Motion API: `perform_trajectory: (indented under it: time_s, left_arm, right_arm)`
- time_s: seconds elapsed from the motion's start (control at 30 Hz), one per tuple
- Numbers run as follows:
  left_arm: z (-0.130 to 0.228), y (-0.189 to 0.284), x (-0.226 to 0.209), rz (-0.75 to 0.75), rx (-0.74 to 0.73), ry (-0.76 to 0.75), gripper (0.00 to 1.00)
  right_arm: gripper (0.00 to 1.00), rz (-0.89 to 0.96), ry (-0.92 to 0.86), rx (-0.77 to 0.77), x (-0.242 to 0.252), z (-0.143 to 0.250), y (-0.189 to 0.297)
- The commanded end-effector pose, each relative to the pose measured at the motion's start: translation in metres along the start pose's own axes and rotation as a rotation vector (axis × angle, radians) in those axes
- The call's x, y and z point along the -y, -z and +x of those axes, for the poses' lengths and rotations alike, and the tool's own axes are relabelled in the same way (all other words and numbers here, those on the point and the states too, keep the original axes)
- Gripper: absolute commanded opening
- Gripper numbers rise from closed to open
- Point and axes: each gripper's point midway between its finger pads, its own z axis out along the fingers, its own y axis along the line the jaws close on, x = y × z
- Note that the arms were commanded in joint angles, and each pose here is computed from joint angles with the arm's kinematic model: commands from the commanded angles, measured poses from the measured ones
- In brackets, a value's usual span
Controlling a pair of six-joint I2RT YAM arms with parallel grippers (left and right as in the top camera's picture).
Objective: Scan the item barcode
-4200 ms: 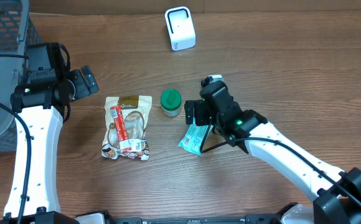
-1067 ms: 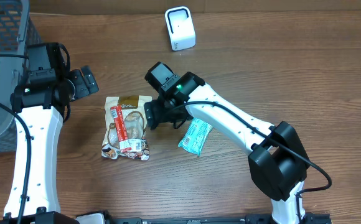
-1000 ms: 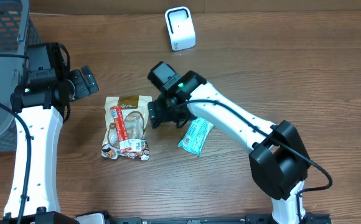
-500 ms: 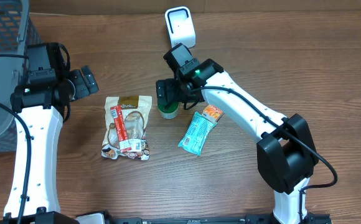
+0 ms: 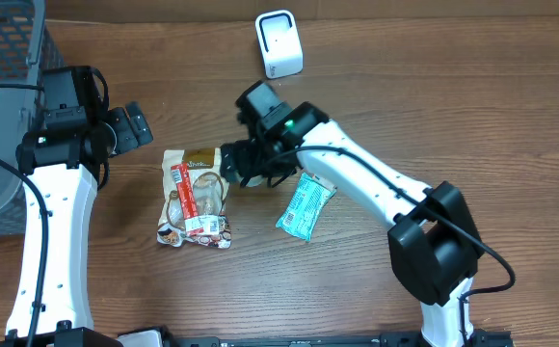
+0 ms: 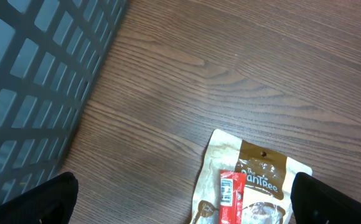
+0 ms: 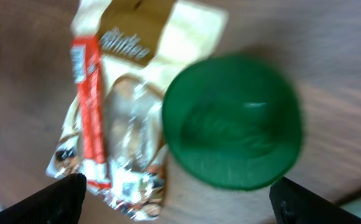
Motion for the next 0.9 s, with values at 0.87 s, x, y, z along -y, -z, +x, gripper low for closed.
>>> perform_trajectory:
  time_s: [0.87]
  left_arm:
    - [-0.007,0.005,-0.001,-0.001,0.024,-0.013,1.0]
  right_arm:
    - [0.99,-0.07,-0.057,0.118,0.024,-0.044,0.027]
